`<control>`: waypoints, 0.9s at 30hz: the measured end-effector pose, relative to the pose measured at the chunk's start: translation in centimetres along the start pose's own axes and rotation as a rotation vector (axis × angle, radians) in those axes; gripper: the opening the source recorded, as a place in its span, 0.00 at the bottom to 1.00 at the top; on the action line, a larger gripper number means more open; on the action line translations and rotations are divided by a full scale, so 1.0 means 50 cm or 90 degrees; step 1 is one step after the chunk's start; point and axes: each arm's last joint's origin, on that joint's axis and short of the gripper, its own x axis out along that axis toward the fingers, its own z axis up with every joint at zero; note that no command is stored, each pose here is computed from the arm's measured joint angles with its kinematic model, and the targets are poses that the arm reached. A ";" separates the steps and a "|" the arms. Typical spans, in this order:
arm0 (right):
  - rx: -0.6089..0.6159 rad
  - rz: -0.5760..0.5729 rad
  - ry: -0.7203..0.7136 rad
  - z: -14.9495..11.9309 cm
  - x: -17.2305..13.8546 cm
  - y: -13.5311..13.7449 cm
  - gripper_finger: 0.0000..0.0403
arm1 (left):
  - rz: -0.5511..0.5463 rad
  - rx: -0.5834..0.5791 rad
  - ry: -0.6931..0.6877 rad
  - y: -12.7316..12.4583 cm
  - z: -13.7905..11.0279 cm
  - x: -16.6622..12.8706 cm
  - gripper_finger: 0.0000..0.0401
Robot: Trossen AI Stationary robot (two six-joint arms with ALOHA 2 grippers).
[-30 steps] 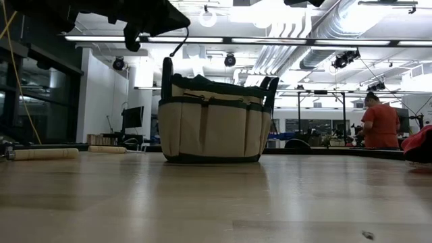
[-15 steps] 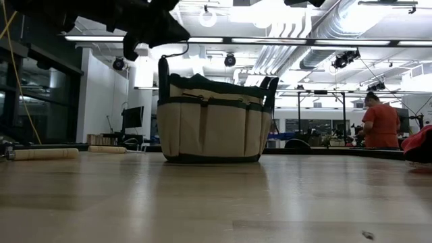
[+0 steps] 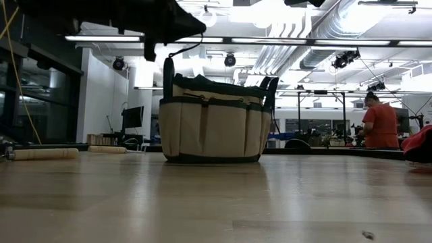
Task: Pick & Place Garden tools in Gardening bag
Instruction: Put the shear scissors into the gardening bag
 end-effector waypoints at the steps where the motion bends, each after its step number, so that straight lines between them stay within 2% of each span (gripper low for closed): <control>1: -0.002 0.000 0.000 0.000 0.000 0.000 0.34 | 0.003 -0.003 0.002 0.005 0.000 0.004 0.00; 10: -0.006 0.000 0.000 0.000 0.000 0.000 0.34 | 0.011 0.019 0.018 0.024 -0.001 0.016 0.00; 22: -0.008 0.000 0.000 0.000 0.000 0.000 0.34 | -0.033 0.036 0.046 0.093 0.012 0.057 0.00; 27: -0.008 0.000 0.000 0.000 0.000 0.000 0.34 | -0.024 0.042 0.042 0.117 0.020 0.067 0.00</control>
